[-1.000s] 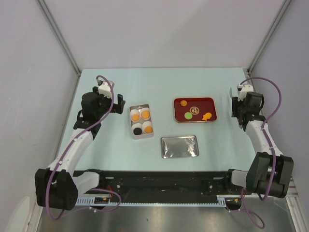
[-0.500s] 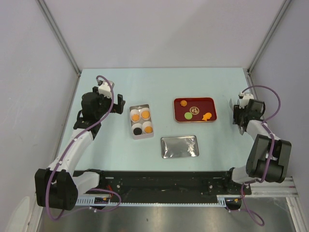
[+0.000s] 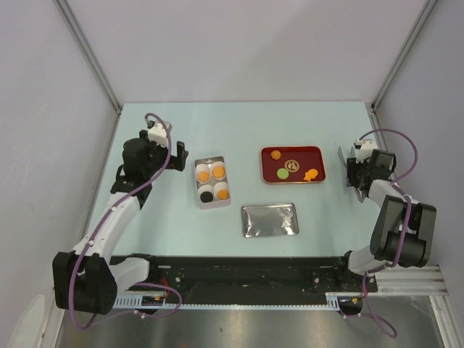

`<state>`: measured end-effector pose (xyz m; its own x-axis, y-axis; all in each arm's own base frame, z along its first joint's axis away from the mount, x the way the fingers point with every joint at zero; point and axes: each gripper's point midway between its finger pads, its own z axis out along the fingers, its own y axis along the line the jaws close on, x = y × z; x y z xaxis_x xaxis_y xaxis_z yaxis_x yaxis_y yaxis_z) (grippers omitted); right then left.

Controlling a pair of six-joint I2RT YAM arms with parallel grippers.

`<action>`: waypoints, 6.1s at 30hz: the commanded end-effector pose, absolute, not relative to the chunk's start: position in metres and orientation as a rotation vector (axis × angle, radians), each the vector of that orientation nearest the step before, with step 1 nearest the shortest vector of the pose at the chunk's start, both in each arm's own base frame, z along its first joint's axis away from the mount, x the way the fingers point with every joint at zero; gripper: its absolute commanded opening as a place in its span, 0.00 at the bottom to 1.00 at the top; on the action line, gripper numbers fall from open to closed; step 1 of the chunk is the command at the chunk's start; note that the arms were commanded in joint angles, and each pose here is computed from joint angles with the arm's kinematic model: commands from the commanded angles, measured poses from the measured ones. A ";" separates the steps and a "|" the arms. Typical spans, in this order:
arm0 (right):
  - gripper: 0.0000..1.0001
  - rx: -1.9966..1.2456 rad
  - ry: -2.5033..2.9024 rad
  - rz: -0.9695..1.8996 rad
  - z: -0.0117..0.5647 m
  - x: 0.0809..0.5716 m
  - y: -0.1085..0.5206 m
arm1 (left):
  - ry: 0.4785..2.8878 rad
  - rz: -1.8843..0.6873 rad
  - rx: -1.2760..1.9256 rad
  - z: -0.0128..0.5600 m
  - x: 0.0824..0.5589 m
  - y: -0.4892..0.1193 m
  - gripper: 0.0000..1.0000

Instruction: Pack the cookies

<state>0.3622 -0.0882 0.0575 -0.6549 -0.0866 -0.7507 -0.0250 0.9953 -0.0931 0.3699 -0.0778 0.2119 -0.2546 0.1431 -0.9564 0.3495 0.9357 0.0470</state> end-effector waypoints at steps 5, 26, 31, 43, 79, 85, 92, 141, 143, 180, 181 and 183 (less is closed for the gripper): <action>0.51 -0.162 2.298 -0.092 0.039 0.368 -0.089 | 1.771 -0.191 0.376 0.231 0.375 -0.080 0.99; 0.65 -0.231 2.362 -0.092 0.007 0.368 -0.091 | 1.778 -0.199 0.379 0.230 0.376 -0.081 1.00; 0.67 -0.226 2.361 -0.085 0.009 0.367 -0.090 | 1.775 -0.194 0.379 0.231 0.375 -0.080 1.00; 0.77 -0.228 2.325 -0.087 0.037 0.363 -0.086 | 1.769 -0.192 0.383 0.232 0.374 -0.080 1.00; 0.71 -1.114 2.323 0.327 0.061 0.265 0.124 | 1.770 -0.202 0.382 0.233 0.373 -0.081 1.00; 0.67 -1.187 2.344 0.315 0.045 0.261 0.133 | 1.782 -0.197 0.382 0.229 0.374 -0.081 1.00; 0.61 -1.241 2.368 0.305 0.031 0.257 0.137 | 1.779 -0.198 0.380 0.230 0.375 -0.081 1.00; 0.00 -0.895 1.833 0.134 0.281 0.327 0.202 | 1.660 -0.761 1.206 0.266 0.268 -0.293 0.99; 0.00 -0.888 1.809 0.113 0.288 0.329 0.202 | 1.685 -0.787 1.247 0.255 0.268 -0.302 0.98; 0.71 -0.762 1.734 0.296 0.333 0.304 0.186 | 1.668 -0.628 1.248 0.264 0.296 -0.309 0.00; 0.75 -0.749 1.727 0.308 0.338 0.301 0.181 | 1.656 -0.597 1.239 0.270 0.300 -0.307 0.00; 0.77 -0.743 1.728 0.353 0.341 0.294 0.179 | 1.636 -0.534 1.201 0.288 0.309 -0.302 0.00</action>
<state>0.3097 0.1788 0.2950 -0.2067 -0.4094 -0.8887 -0.6165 0.7598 -0.2066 0.2852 -0.3101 0.2245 -0.1519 0.5045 -0.8499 0.9477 0.3184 0.0197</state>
